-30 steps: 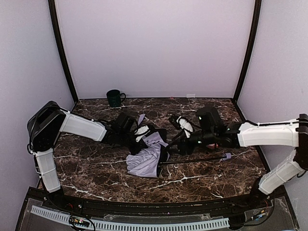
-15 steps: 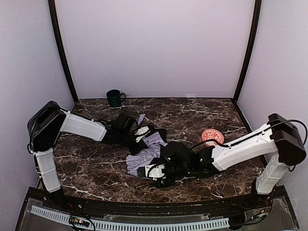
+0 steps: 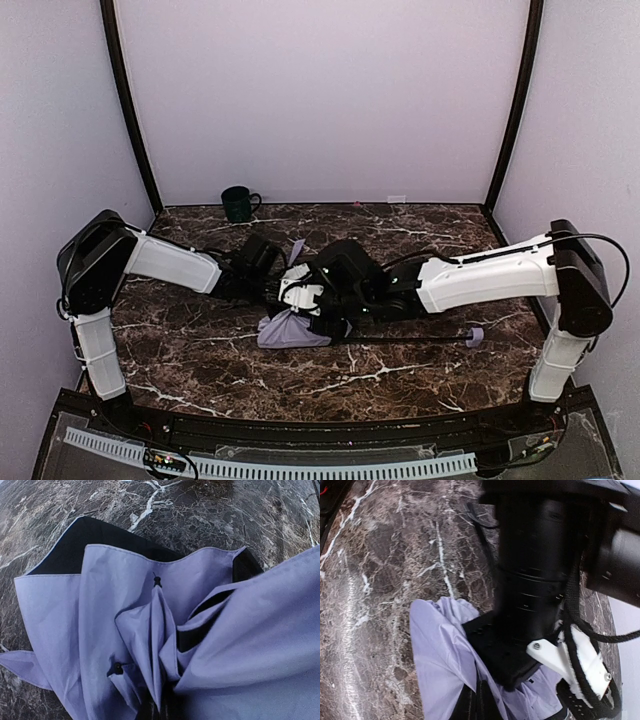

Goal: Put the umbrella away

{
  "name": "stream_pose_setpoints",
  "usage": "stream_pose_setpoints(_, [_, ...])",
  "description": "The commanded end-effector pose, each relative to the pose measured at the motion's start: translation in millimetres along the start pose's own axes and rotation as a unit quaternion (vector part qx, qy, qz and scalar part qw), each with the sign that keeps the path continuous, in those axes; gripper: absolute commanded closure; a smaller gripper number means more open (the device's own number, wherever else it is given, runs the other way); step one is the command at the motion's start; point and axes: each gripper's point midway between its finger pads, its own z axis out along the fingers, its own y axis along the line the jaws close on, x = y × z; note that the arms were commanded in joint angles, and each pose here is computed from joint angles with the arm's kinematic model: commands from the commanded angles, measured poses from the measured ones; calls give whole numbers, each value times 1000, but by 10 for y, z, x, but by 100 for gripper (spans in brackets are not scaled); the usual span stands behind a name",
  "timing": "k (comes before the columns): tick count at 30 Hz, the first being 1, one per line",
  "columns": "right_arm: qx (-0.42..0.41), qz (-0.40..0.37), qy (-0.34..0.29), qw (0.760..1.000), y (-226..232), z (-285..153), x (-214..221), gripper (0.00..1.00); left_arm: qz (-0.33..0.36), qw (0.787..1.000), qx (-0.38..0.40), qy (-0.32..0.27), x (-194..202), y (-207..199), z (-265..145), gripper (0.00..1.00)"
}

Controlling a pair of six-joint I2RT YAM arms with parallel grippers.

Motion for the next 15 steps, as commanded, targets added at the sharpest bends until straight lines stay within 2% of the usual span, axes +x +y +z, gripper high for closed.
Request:
stream_pose_setpoints(1, [-3, 143, -27, 989, -456, -2, 109, 100, -13, 997, 40, 57, 398, -210, 70, 100])
stream_pose_setpoints(8, [-30, 292, -51, 954, -760, 192, 592, 100, -9, 998, 47, 42, 376, -240, 76, 100])
stream_pose_setpoints(15, [-82, 381, -1, 921, -562, 532, 1225, 100, -12, 998, 60, 33, 360, -276, 100, 100])
